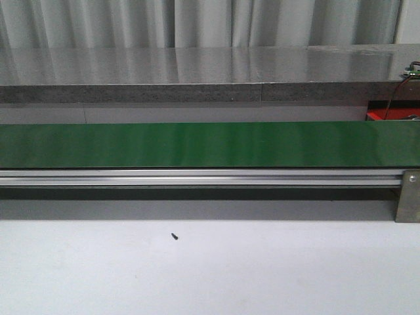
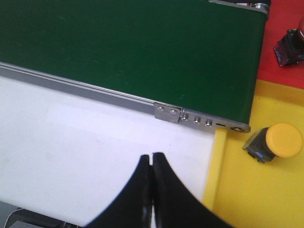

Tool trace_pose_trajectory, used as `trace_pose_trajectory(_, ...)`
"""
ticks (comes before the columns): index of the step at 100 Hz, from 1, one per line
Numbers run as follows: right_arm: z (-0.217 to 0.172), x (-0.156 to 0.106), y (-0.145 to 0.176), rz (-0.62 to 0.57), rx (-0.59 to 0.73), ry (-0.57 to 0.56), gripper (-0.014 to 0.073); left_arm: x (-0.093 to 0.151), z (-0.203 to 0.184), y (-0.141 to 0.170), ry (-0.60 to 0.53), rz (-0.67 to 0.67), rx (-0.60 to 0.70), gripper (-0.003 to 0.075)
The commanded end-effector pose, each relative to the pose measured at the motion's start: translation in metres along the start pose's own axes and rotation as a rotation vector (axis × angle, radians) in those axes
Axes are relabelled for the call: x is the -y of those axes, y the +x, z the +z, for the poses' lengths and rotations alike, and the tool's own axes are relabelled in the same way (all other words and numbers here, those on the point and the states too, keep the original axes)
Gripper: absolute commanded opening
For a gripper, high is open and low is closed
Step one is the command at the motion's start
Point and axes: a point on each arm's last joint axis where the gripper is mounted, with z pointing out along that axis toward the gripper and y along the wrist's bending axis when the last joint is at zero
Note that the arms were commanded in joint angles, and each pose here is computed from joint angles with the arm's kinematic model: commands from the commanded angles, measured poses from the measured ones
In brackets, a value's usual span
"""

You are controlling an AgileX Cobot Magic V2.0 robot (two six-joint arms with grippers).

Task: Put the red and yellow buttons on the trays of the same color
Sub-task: 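Lower the yellow button onto the green belt and open the left gripper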

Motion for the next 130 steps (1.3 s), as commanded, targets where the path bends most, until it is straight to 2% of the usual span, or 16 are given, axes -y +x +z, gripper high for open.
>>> trace_pose_trajectory(1,-0.009,0.000,-0.010,-0.004,0.079,0.009,-0.0068,0.002,-0.017,-0.012,-0.004,0.003,0.092,0.0106)
trace_pose_trajectory(22,-0.009,0.000,-0.010,-0.004,0.079,0.009,-0.0068,0.003,-0.015,-0.011,0.004,-0.002,0.082,0.0109)
trace_pose_trajectory(29,-0.009,0.000,-0.010,-0.004,0.079,0.009,-0.0068,0.003,-0.015,-0.011,0.006,-0.002,0.078,0.0141)
trace_pose_trajectory(36,-0.009,0.000,-0.010,-0.004,0.079,0.009,-0.0068,0.003,-0.015,-0.011,0.007,0.013,0.079,0.0220)
trace_pose_trajectory(55,-0.009,0.000,-0.010,-0.004,0.079,0.009,-0.0068,0.006,-0.015,-0.012,0.040,0.008,0.088,0.0517)
trace_pose_trajectory(65,-0.009,0.000,-0.010,-0.004,0.079,0.009,-0.0068,0.010,-0.017,-0.013,0.054,0.006,0.096,0.0594)
trace_pose_trajectory(88,-0.009,0.000,-0.010,-0.004,0.079,0.009,-0.0068,0.032,-0.038,-0.032,0.080,0.065,0.152,0.0605)
trace_pose_trajectory(104,-0.009,0.000,-0.010,-0.004,0.079,0.009,-0.0068,0.049,-0.059,-0.046,0.141,0.077,0.191,0.0605)
trace_pose_trajectory(121,-0.009,0.000,-0.010,-0.004,0.079,0.009,-0.0068,0.051,-0.080,-0.059,0.149,0.082,0.256,0.0604)
trace_pose_trajectory(130,-0.009,0.000,-0.010,-0.004,0.079,0.009,-0.0068,0.042,-0.089,-0.060,0.134,0.064,0.282,0.0604)
